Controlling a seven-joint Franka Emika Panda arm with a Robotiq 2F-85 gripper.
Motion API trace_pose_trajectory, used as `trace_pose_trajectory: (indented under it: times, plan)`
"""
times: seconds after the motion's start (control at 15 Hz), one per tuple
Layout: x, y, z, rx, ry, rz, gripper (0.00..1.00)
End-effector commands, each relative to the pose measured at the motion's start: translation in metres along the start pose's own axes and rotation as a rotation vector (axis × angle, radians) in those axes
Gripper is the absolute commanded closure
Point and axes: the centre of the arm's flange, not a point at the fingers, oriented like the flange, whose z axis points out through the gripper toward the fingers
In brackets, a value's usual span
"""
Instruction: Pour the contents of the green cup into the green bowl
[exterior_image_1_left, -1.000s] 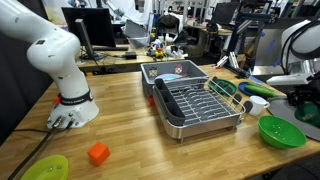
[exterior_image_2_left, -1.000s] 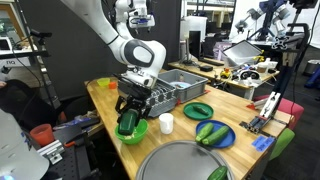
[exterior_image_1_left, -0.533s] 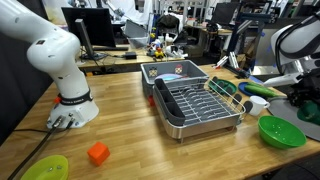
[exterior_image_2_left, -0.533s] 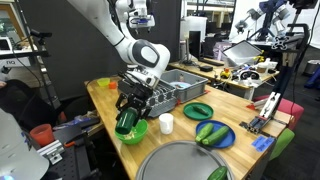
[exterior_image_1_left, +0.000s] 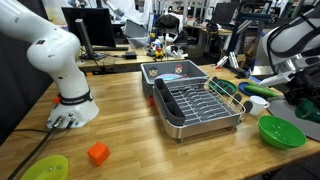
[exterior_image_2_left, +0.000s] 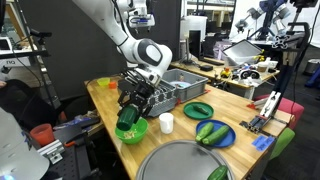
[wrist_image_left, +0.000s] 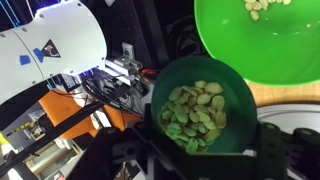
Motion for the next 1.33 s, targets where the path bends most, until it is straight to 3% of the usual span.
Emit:
trace_pose_trajectory:
  times: [0.0,0.8,0.87,1.27]
  plan:
    - [-0.001,-0.001,0.000,0.000,0.001,-0.001,0.23]
    - [-0.001,-0.002,0.000,-0.004,0.003,-0.001,0.23]
    - [-0.001,-0.002,0.001,-0.013,0.014,0.008,0.48]
    - [-0.011,0.002,0.015,-0.088,0.100,0.083,0.48]
